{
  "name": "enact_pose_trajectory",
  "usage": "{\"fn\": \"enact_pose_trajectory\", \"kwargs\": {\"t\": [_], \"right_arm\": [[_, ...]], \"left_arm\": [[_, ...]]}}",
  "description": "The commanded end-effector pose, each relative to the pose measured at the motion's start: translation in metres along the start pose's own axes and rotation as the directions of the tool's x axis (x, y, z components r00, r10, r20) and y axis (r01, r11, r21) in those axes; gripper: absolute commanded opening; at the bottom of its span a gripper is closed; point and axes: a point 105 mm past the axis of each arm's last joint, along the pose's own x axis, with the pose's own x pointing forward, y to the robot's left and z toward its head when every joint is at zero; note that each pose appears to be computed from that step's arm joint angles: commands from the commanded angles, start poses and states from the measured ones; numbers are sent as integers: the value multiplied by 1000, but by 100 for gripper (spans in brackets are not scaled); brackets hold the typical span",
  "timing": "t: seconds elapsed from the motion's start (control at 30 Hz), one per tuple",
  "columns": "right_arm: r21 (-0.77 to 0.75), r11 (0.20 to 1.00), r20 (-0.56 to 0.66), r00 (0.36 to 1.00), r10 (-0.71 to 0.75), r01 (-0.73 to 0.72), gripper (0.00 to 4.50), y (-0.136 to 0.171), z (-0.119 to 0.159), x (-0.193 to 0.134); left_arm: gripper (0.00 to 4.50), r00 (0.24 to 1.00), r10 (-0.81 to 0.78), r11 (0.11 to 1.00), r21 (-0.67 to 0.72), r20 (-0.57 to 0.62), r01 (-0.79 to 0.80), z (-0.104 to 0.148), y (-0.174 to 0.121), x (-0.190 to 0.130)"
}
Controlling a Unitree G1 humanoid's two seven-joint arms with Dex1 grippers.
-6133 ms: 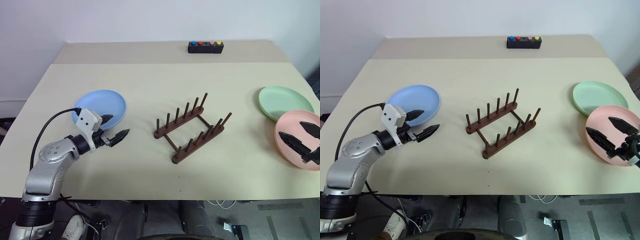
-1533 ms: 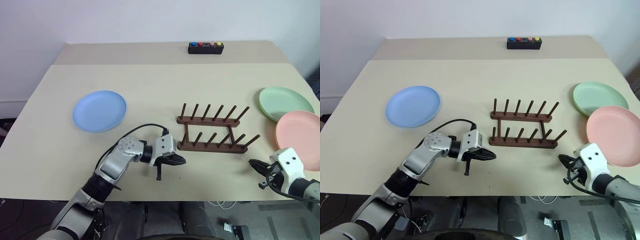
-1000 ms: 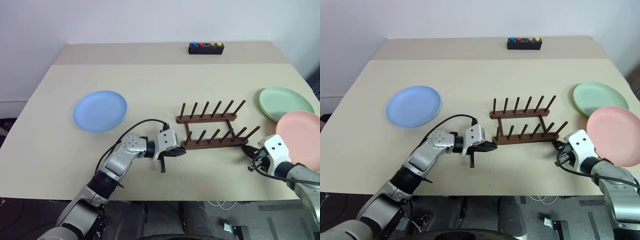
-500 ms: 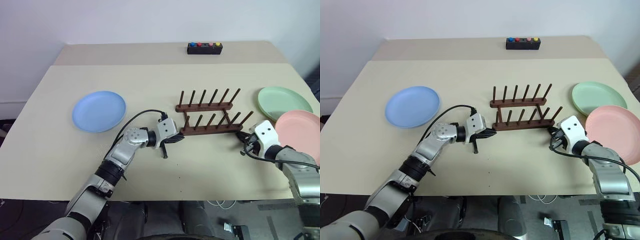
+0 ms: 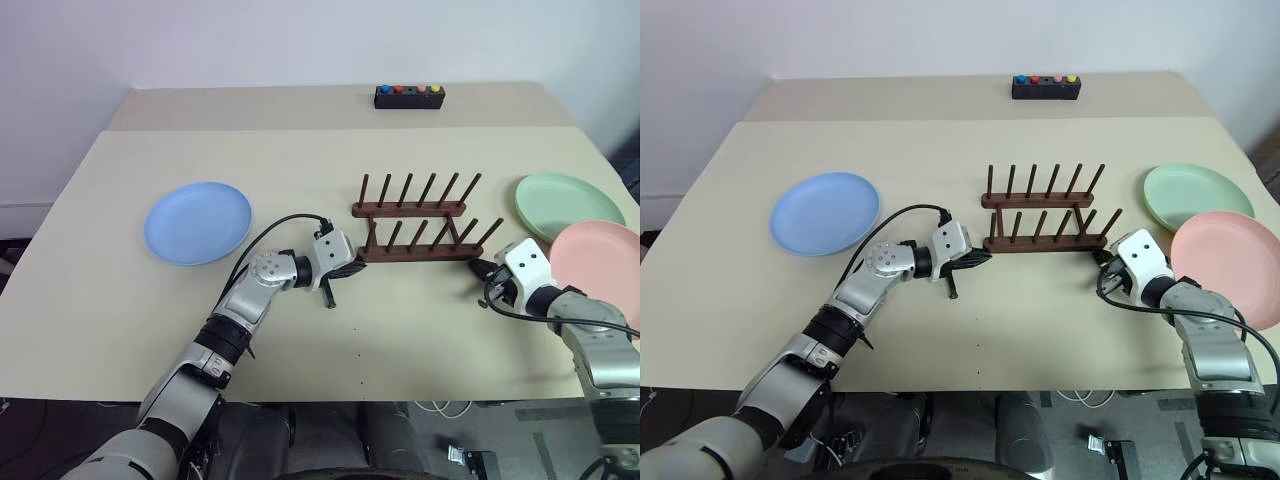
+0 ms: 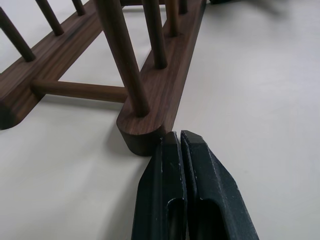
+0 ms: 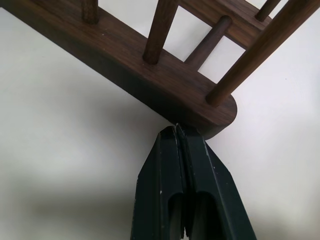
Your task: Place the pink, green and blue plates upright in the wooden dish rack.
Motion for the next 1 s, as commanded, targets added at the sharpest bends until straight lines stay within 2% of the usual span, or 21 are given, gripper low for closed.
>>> {"fn": "enact_pose_trajectory", "kwargs": {"t": [0.03, 0.13, 0.23, 0.33, 0.47, 0.5, 0.73, 1.0], "right_arm": [[3, 1000, 4, 1000, 18, -18, 2, 4, -1, -11], [-8, 999, 17, 999, 36, -36, 2, 4, 6, -30], [-9, 999, 26, 998, 53, -52, 82, 2, 17, -56], [-15, 999, 12, 999, 35, -35, 215, -5, 25, -79], [1, 999, -38, 998, -50, 50, 420, -21, 28, -107], [9, 998, -50, 997, -61, 61, 446, -23, 27, -112], [59, 992, -135, 985, -106, 115, 446, -29, 17, -132], [67, 992, -161, 982, -96, 108, 446, -21, 12, -135]], "left_arm": [[7, 1000, -11, 1000, 9, 15, 11, 4, 0, -5], [7, 999, -12, 1000, 15, 31, 12, 7, 0, -8], [0, 999, -32, 999, 15, 30, 32, 8, -3, -17], [0, 995, -91, 996, -1, 51, 91, 13, -11, -30], [0, 987, -158, 987, -21, 40, 159, 11, -17, -59], [0, 987, -161, 987, -26, 28, 162, 10, -17, -63], [0, 972, -232, 973, -7, 31, 232, 17, -31, -92], [0, 989, -146, 988, -43, -12, 145, 11, -20, -118]]}}
